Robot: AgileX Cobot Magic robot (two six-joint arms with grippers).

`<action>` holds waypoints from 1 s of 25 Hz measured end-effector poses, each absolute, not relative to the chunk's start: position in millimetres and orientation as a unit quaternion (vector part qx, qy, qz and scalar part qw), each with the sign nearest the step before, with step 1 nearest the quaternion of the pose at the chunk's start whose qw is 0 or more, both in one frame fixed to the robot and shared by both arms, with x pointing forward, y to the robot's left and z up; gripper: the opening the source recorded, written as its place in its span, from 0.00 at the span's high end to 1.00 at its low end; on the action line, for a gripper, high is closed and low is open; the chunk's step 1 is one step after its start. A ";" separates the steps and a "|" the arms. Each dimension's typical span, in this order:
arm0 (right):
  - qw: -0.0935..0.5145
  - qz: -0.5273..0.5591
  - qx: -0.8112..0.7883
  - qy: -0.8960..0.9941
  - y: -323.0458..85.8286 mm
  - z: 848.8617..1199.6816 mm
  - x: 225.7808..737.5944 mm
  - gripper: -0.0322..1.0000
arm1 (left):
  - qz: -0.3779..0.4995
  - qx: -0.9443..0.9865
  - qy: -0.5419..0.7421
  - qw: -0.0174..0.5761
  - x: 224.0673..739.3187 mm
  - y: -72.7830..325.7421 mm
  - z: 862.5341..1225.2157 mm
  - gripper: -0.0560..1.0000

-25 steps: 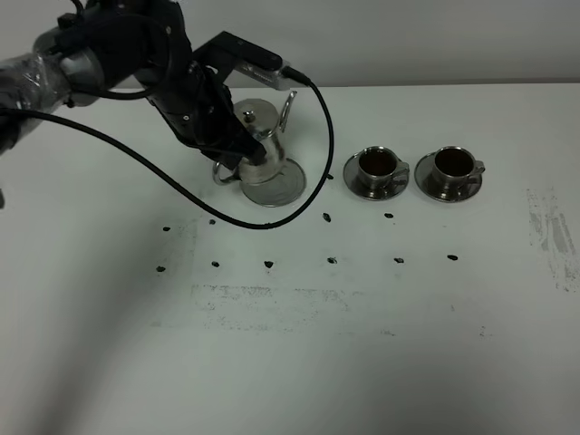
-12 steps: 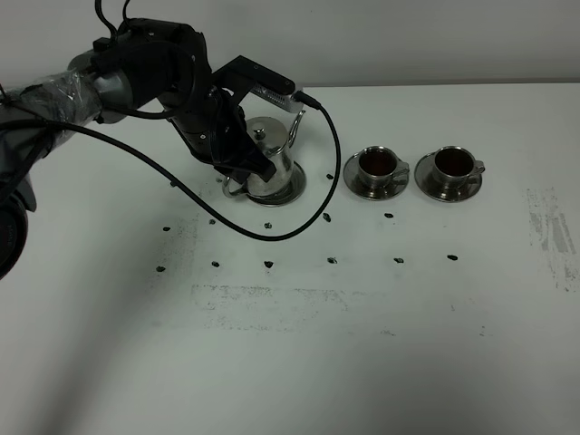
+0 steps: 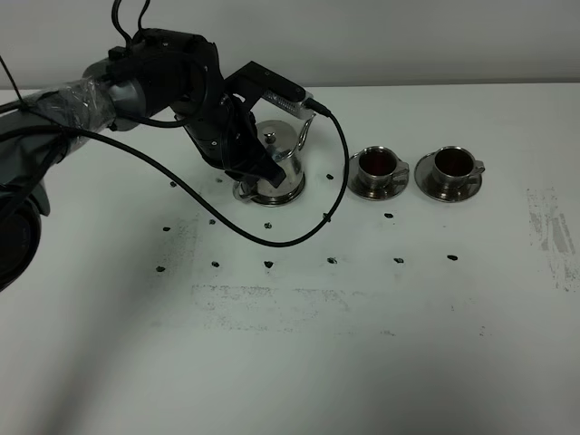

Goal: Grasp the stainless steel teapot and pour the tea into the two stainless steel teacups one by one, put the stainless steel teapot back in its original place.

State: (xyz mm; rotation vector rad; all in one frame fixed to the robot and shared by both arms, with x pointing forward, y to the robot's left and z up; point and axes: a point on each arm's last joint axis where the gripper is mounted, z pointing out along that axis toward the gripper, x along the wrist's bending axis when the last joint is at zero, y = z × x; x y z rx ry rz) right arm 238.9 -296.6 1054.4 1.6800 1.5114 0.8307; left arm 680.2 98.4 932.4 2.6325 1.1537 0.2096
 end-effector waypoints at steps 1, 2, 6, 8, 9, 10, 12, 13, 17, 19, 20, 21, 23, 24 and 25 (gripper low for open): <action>0.359 0.322 0.651 0.586 -296.6 1054.4 238.9 0.50 | 0.073 0.906 0.397 0.130 680.6 98.3 932.0 0.78; 0.359 0.322 0.651 0.586 -296.6 1054.4 238.9 0.50 | 0.073 0.906 0.397 0.130 680.6 98.3 932.0 0.78; 0.359 0.322 0.651 0.586 -296.6 1054.4 238.9 0.50 | 0.073 0.906 0.397 0.130 680.6 98.3 932.0 0.78; 0.359 0.322 0.651 0.586 -296.6 1054.4 238.9 0.50 | 0.073 0.906 0.397 0.130 680.6 98.3 932.0 0.78; 0.359 0.322 0.651 0.586 -296.6 1054.4 238.9 0.50 | 0.073 0.906 0.397 0.130 680.6 98.3 932.0 0.78; 0.359 0.322 0.651 0.586 -296.6 1054.4 238.9 0.50 | 0.073 0.906 0.397 0.130 680.6 98.3 932.0 0.78; 0.359 0.322 0.651 0.586 -296.6 1054.4 238.9 0.50 | 0.073 0.906 0.397 0.130 680.6 98.3 932.0 0.78; 0.359 0.322 0.651 0.586 -296.6 1054.4 238.9 0.50 | 0.073 0.906 0.397 0.130 680.6 98.3 932.0 0.78; 0.359 0.322 0.651 0.586 -296.6 1054.4 238.9 0.50 | 0.074 0.906 0.396 0.131 680.8 98.2 932.1 0.73; 0.359 0.322 0.651 0.586 -296.6 1054.4 238.9 0.50 | 0.075 0.906 0.396 0.132 681.0 98.1 932.1 0.63; 0.359 0.322 0.651 0.586 -296.6 1054.4 238.9 0.50 | 0.075 0.906 0.396 0.132 681.0 98.1 932.1 0.58; 0.359 0.322 0.651 0.586 -296.6 1054.4 238.9 0.50 | 0.075 0.906 0.396 0.132 681.1 98.1 932.3 0.53; 0.359 0.322 0.651 0.586 -296.6 1054.4 238.9 0.50 | 0.075 0.906 0.396 0.132 681.1 98.1 932.4 0.45; 0.359 0.322 0.651 0.586 -296.6 1054.4 238.9 0.50 | 0.075 0.906 0.396 0.132 681.1 98.1 932.4 0.43; 0.359 0.322 0.651 0.586 -296.6 1054.4 238.9 0.50 | 0.075 0.905 0.396 0.133 681.2 98.0 932.6 0.42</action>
